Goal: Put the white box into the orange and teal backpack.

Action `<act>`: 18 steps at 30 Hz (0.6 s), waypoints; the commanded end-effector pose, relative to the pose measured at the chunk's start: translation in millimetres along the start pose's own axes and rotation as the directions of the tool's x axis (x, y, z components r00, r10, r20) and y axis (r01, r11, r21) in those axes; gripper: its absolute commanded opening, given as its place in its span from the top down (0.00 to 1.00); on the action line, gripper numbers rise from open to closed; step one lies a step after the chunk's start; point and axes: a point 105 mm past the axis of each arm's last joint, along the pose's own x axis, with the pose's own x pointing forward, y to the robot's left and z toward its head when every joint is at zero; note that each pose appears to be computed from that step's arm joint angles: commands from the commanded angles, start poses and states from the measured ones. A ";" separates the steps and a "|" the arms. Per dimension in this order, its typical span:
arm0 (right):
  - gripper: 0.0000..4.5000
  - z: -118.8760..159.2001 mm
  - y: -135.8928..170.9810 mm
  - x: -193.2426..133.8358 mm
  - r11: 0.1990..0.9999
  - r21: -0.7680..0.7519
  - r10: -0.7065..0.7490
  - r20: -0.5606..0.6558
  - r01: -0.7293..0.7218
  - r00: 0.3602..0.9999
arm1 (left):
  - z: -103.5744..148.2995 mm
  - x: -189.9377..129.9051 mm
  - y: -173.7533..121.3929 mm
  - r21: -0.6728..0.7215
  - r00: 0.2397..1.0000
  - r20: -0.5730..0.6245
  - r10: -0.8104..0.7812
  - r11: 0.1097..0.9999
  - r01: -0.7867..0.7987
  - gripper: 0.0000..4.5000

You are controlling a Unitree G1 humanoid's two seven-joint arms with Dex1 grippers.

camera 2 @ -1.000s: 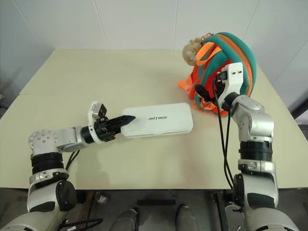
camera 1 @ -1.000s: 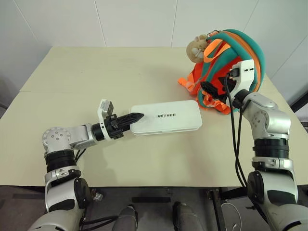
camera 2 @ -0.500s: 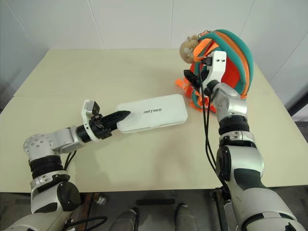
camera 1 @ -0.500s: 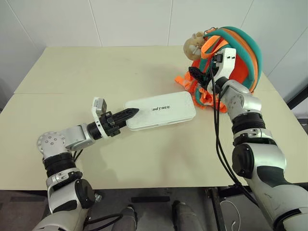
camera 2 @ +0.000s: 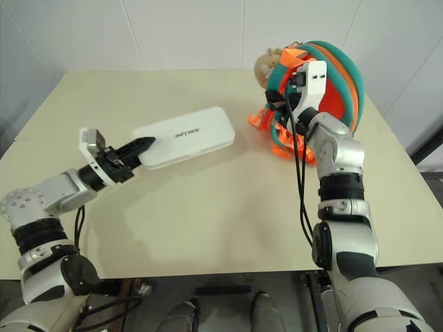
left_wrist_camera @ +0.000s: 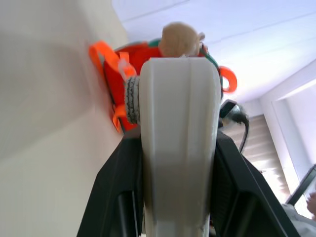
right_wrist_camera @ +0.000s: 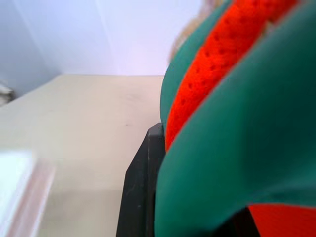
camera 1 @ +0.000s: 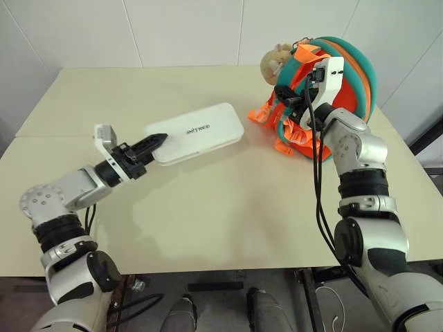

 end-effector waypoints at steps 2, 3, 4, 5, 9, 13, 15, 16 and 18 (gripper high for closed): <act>1.00 37.5 53.0 -18.2 0.975 -0.043 0.220 0.059 -0.218 0.974 | 32.1 -10.5 -14.5 0.072 0.996 0.084 -0.018 0.997 0.012 0.72; 1.00 39.7 63.2 -23.1 0.965 -0.045 0.261 0.054 -0.258 0.964 | 37.8 -13.0 -15.1 0.084 0.995 0.099 -0.013 0.996 0.005 0.72; 1.00 42.9 74.1 -28.5 0.953 -0.040 0.302 0.051 -0.300 0.952 | 44.4 -15.9 -15.9 0.099 0.993 0.117 -0.007 0.995 -0.004 0.72; 1.00 45.6 83.6 -33.7 0.940 -0.033 0.340 0.049 -0.338 0.939 | 49.8 -18.4 -16.6 0.115 0.992 0.130 -0.003 0.993 -0.012 0.72; 1.00 53.3 114.2 -55.0 0.882 -0.035 0.470 0.021 -0.469 0.882 | 66.5 -25.7 -20.3 0.182 0.987 0.163 0.008 0.983 -0.038 0.72; 1.00 50.8 134.4 -71.6 0.827 -0.044 0.559 -0.033 -0.560 0.828 | 76.4 -29.6 -22.5 0.225 0.985 0.173 0.013 0.973 -0.052 0.72; 1.00 50.9 150.1 -82.5 0.777 -0.051 0.625 -0.063 -0.628 0.778 | 81.6 -32.5 -24.2 0.251 0.984 0.177 0.016 0.966 -0.061 0.72; 1.00 51.8 156.0 -86.5 0.758 -0.050 0.647 -0.070 -0.651 0.759 | 83.5 -33.4 -25.0 0.259 0.984 0.178 0.016 0.964 -0.063 0.72; 1.00 51.2 163.2 -92.0 0.732 -0.046 0.675 -0.085 -0.680 0.733 | 86.0 -34.3 -25.4 0.276 0.984 0.176 0.017 0.959 -0.066 0.72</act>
